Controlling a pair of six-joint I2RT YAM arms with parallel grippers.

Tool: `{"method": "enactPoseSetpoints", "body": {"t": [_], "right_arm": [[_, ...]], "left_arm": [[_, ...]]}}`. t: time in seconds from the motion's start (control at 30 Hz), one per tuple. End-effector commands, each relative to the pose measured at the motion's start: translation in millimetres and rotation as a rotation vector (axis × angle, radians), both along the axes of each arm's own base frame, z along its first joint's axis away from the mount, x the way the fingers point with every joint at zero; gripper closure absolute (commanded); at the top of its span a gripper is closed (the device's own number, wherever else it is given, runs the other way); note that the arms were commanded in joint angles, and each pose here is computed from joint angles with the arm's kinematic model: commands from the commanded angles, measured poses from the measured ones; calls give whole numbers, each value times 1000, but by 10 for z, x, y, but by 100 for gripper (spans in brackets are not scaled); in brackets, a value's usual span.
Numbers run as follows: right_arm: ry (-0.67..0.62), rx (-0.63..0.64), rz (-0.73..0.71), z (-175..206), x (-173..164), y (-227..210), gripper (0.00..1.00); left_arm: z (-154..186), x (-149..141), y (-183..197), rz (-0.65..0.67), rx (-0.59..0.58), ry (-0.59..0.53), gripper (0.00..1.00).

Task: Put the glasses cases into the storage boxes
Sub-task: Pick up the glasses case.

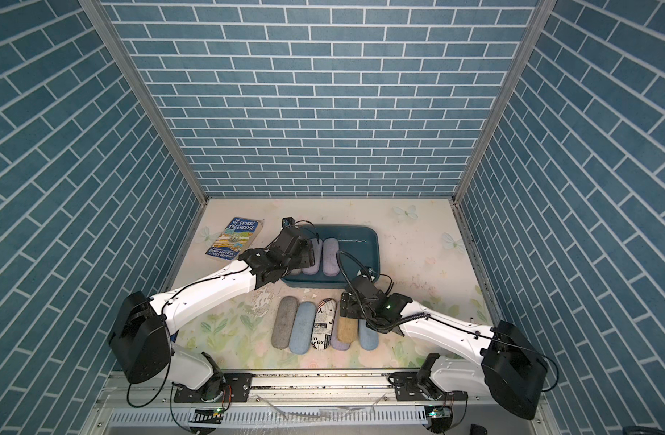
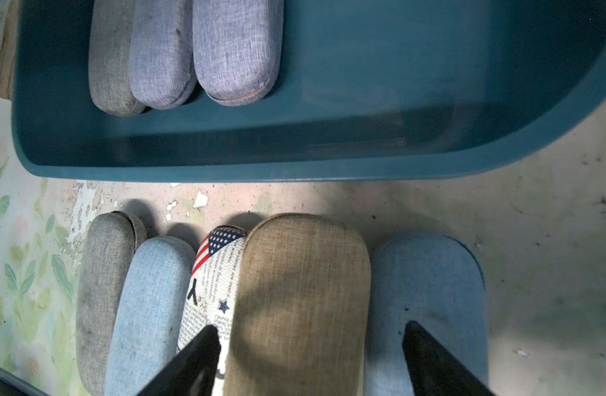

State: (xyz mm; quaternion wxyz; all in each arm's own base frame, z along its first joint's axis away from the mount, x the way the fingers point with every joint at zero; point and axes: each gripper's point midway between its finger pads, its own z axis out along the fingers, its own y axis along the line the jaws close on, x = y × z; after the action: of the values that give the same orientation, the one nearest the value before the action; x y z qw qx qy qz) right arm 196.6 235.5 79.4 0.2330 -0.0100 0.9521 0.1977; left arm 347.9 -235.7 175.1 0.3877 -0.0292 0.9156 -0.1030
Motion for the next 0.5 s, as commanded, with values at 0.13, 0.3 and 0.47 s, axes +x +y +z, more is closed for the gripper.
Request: {"method": "enactPoseSetpoints", "body": {"t": [0.13,0.3,0.47], "right_arm": [[18,17,-2,53,14,135,15],[45,-19,21,-20,-28,171,15],[78,-50,54,-99,-76,222,15]], "left_arm": [[1,-18,55,7,-20,-5,26],[-34,-34,92,13,-25,0,26],[-61,-43,141,22,-29,4,26]]}}
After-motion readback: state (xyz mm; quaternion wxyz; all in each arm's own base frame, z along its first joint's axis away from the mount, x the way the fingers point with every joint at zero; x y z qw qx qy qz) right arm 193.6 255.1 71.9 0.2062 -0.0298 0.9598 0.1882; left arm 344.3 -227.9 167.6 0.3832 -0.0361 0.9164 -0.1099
